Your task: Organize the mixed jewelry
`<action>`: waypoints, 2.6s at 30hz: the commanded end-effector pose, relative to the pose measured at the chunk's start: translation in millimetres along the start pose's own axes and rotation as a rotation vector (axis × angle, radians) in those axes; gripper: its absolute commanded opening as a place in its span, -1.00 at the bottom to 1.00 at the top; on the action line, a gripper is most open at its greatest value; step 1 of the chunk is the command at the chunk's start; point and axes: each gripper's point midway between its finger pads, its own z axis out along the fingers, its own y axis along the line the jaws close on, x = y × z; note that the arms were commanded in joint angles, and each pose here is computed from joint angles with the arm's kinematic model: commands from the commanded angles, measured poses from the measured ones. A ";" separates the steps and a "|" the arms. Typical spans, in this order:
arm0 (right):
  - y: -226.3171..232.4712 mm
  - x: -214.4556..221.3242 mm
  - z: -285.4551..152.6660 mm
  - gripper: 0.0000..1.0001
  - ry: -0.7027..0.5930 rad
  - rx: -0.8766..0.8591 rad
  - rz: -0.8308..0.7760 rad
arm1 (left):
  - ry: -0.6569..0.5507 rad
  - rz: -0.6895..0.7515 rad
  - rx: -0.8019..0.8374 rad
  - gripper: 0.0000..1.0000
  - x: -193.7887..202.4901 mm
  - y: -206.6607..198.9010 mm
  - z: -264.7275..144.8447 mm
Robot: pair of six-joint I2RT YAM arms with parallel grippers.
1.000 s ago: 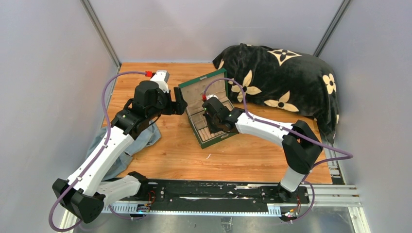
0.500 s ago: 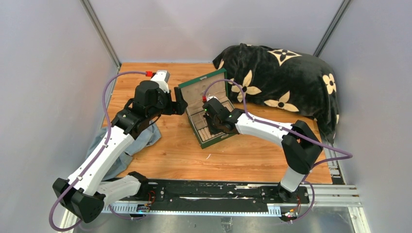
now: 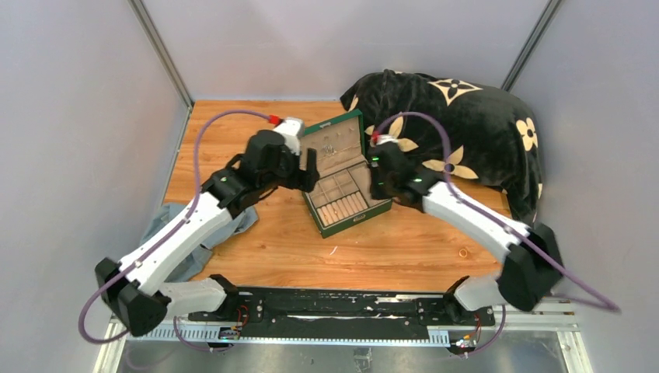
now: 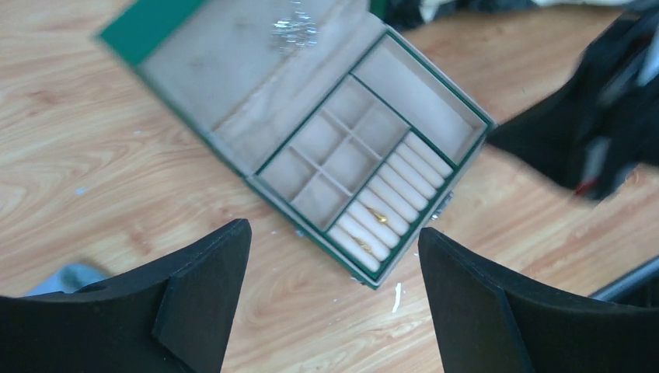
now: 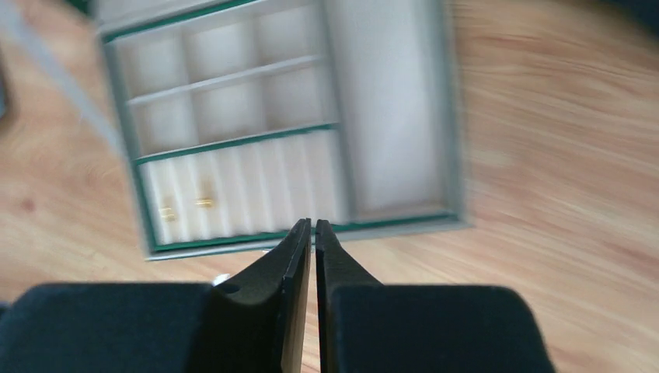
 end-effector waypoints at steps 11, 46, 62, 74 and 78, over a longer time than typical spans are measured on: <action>-196.2 138.2 -114.4 -0.26 0.134 0.491 0.630 | 0.321 0.380 0.269 0.71 105.3 -156.1 48.9; -265.4 198.3 -97.4 -0.24 0.478 0.610 1.032 | 0.260 0.484 0.140 0.78 131.7 -101.5 67.7; -265.7 215.8 -86.8 -0.34 0.516 0.628 1.056 | 0.263 0.489 0.131 0.78 129.7 -97.5 67.5; -266.9 226.3 -86.1 -0.37 0.527 0.640 1.058 | 0.266 0.474 0.138 0.78 131.8 -99.8 68.9; -265.2 226.6 -85.4 -0.49 0.525 0.627 1.061 | 0.263 0.473 0.140 0.78 130.1 -101.5 69.4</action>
